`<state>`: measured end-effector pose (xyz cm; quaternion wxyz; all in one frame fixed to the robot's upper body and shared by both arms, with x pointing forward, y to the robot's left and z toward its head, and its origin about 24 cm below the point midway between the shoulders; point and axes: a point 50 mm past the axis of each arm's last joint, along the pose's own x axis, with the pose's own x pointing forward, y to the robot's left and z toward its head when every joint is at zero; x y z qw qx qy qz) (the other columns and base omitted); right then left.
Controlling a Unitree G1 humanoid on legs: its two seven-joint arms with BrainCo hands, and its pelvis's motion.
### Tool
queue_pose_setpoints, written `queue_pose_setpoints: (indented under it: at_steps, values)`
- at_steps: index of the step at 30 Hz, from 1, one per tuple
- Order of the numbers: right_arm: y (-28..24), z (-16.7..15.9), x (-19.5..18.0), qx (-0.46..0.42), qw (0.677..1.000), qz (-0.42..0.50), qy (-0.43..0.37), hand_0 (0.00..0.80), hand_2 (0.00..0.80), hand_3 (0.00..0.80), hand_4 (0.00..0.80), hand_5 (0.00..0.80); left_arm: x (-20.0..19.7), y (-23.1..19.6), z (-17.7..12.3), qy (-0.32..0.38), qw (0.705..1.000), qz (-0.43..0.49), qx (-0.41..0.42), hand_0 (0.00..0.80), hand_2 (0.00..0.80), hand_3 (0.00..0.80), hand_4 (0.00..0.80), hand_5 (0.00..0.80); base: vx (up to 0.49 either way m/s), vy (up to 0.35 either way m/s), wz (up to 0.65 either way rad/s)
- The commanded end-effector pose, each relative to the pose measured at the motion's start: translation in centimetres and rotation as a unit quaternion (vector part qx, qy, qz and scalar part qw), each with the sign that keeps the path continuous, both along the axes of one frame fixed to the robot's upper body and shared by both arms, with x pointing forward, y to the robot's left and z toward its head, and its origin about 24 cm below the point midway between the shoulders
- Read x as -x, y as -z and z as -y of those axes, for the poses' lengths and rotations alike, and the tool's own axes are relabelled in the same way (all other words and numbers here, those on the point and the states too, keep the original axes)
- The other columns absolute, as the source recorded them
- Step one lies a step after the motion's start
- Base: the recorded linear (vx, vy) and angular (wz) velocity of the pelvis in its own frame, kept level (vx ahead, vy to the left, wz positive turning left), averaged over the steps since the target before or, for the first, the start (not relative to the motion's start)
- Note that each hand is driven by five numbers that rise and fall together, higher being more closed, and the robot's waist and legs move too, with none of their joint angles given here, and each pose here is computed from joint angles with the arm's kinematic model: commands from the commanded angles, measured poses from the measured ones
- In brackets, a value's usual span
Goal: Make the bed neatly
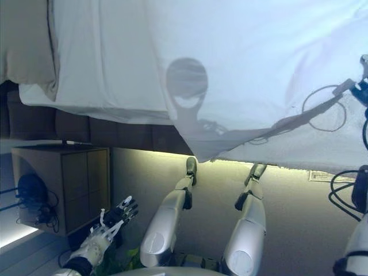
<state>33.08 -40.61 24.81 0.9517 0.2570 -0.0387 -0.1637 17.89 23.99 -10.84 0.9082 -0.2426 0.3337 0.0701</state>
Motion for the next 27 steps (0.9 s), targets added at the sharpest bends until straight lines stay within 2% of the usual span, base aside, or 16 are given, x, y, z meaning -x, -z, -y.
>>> queue_pose_setpoints:
  at_steps: [1,13,21,27]
  values:
    - [-4.7,0.2,0.8,0.083,0.994,0.065,-0.012,0.800,0.800,0.800,0.800,0.800,3.4,0.9,-2.4,-0.012,0.998,-0.048,-0.035,0.000,0.000,0.000,0.000,0.000,0.000,0.000,0.00]
    - [-4.1,-0.3,0.4,0.107,0.992,0.052,-0.044,0.800,0.800,0.800,0.800,0.800,3.7,1.0,-2.7,-0.008,0.998,-0.049,-0.034,0.000,0.000,0.000,0.000,0.000,0.000,0.000,0.00]
    - [-1.1,-2.2,-0.8,0.113,0.984,0.023,-0.135,0.800,0.800,0.800,0.800,0.800,2.2,0.2,-3.1,-0.009,0.999,-0.020,-0.047,0.000,0.000,0.000,0.000,0.000,-0.022,0.039,0.00]
    - [3.3,-4.8,-2.1,0.099,0.971,-0.009,-0.215,0.800,0.800,0.800,0.800,0.800,-1.2,-1.9,-3.9,-0.016,0.997,0.031,-0.062,0.000,0.000,0.000,0.000,0.000,0.022,0.052,0.01]
